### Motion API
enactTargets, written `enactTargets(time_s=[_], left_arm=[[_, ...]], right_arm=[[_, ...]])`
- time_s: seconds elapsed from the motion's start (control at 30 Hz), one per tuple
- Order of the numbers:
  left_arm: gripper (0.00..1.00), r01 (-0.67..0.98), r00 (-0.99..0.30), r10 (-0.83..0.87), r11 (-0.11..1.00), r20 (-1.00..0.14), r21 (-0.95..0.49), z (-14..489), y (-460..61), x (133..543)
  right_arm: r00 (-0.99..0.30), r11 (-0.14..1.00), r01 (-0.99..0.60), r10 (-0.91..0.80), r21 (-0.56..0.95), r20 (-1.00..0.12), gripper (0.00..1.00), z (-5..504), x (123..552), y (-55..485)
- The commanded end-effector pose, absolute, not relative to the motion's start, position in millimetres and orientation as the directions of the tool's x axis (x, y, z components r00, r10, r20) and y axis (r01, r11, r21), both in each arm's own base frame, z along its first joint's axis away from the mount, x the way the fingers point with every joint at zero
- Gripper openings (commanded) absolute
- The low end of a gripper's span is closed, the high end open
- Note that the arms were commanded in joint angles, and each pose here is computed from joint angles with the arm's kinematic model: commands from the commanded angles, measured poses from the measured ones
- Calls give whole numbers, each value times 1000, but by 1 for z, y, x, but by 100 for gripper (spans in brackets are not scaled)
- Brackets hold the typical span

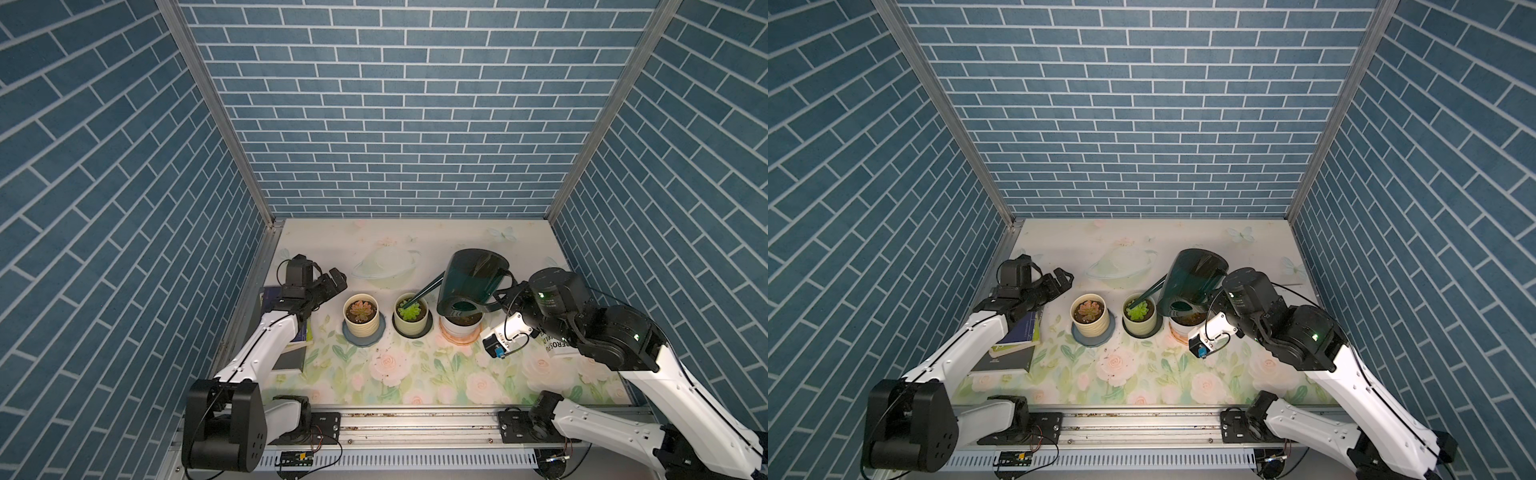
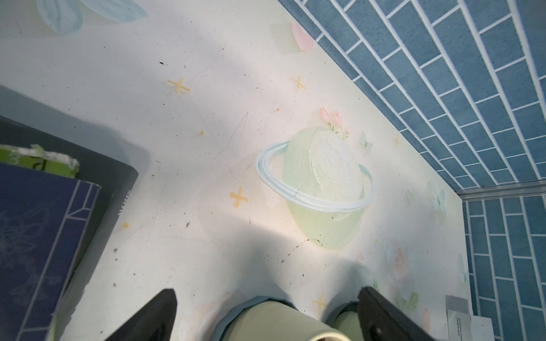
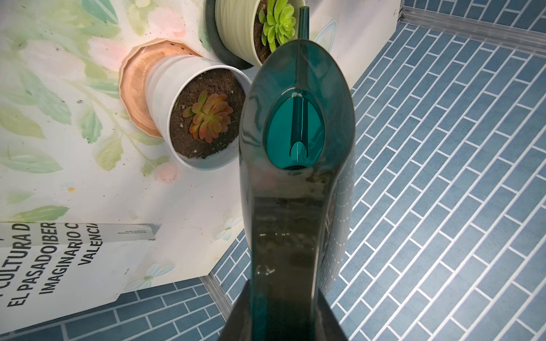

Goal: Water the succulent around the soil edge
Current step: Water the soil of the potted plant with water.

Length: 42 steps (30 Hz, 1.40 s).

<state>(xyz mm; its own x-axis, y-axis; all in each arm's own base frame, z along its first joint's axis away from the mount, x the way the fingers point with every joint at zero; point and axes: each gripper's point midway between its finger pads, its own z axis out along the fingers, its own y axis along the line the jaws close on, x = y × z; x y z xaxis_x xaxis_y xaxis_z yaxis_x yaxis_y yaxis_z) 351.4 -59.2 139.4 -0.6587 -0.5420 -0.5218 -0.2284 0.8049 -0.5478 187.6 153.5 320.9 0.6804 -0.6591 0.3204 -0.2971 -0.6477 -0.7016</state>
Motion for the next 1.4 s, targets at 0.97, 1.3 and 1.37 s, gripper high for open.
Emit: enactTargets(time_s=[0.97, 1.3, 1.37], left_arm=[[100, -208, -629, -544, 806, -555, -554, 172, -59, 361], [100, -191, -638, -525, 817, -564, -543, 171, -60, 358], [100, -187, -636, -523, 818, -568, -544, 172, -60, 358]], right_arm=[[630, -516, -237, -727, -823, 275, 0, 364, 169, 126], [649, -532, -266, -716, -804, 259, 0, 351, 176, 141], [639, -524, -261, -723, -811, 261, 0, 354, 181, 143]])
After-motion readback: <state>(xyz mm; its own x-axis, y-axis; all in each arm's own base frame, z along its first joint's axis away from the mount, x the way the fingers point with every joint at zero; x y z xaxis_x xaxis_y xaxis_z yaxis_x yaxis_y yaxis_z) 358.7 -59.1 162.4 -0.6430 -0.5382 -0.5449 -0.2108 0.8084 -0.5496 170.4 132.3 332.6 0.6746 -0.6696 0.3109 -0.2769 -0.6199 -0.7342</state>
